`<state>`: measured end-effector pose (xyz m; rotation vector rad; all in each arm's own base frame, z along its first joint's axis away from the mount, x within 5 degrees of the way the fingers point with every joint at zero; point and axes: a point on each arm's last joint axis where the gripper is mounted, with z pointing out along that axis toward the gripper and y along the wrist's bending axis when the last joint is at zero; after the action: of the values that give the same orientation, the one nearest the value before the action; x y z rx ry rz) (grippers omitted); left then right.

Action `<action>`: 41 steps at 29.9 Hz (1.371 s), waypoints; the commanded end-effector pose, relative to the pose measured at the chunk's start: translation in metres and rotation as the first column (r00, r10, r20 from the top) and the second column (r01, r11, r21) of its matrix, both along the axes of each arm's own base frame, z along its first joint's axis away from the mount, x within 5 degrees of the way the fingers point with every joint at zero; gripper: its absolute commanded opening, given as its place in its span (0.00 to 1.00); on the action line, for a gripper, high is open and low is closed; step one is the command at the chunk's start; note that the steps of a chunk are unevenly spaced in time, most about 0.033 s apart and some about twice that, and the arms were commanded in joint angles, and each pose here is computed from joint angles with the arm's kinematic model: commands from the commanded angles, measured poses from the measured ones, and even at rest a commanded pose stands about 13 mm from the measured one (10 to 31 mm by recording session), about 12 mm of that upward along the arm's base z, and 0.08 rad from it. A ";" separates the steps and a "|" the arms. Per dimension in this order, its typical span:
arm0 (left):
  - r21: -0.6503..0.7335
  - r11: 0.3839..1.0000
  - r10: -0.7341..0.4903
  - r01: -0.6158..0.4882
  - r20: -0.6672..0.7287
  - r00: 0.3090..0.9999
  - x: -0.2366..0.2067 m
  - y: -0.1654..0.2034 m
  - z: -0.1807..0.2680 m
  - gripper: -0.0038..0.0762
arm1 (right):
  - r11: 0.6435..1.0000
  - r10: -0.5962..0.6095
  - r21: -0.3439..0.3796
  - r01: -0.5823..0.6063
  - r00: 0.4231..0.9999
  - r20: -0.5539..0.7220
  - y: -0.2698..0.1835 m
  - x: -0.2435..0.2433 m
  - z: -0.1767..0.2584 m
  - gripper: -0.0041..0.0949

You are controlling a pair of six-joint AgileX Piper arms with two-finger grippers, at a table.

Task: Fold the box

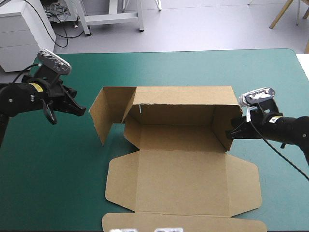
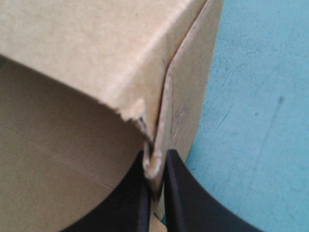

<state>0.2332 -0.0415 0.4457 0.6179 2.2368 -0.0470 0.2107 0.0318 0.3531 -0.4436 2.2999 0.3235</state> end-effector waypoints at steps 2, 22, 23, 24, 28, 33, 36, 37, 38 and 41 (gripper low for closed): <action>-0.154 0.986 0.083 -0.066 0.106 0.991 -0.006 0.015 0.024 0.07 | 0.997 -0.073 -0.011 0.073 0.994 -0.083 -0.004 -0.004 0.033 0.02; -0.164 0.985 0.075 -0.062 0.076 0.994 -0.008 0.015 0.022 0.07 | 0.993 -0.097 -0.107 0.058 0.913 -0.397 -0.011 0.152 -0.033 0.02; -0.162 0.985 0.076 -0.063 0.078 0.994 -0.008 0.015 0.022 0.07 | 0.992 -0.097 -0.107 0.059 0.912 -0.398 -0.011 0.159 -0.036 0.02; -0.160 0.985 0.077 -0.064 0.078 0.994 -0.008 0.015 0.022 0.07 | 0.993 -0.097 -0.107 0.059 0.911 -0.400 -0.011 0.168 -0.039 0.03; -0.158 0.985 0.084 -0.068 0.095 0.992 -0.007 0.016 0.023 0.06 | 0.994 -0.070 -0.103 0.029 0.906 -0.417 -0.010 0.191 -0.051 0.08; -0.136 0.989 0.072 -0.058 0.105 0.992 -0.007 0.016 0.023 0.06 | 0.997 -0.007 -0.068 -0.022 0.919 -0.393 -0.005 0.200 -0.051 0.36; -0.137 0.989 0.073 -0.058 0.106 0.992 -0.007 0.016 0.023 0.06 | 0.998 0.000 -0.057 -0.023 0.929 -0.370 -0.004 0.198 -0.042 0.59; -0.137 0.989 0.073 -0.058 0.106 0.992 -0.007 0.016 0.023 0.06 | 0.999 -0.015 -0.050 -0.004 0.930 -0.366 -0.004 0.197 -0.038 0.64; -0.136 0.989 0.072 -0.057 0.105 0.992 -0.007 0.016 0.023 0.06 | 0.999 -0.023 -0.046 0.007 0.935 -0.355 -0.004 0.194 -0.032 0.67; -0.133 0.989 0.071 -0.058 0.098 0.993 -0.006 0.016 0.022 0.06 | 0.998 -0.049 -0.055 0.034 0.951 -0.304 -0.006 0.182 -0.008 0.69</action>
<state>0.2349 -0.0241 0.4481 0.4904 2.2436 -0.1278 0.4122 0.0271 0.2872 -0.4124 2.7700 0.3695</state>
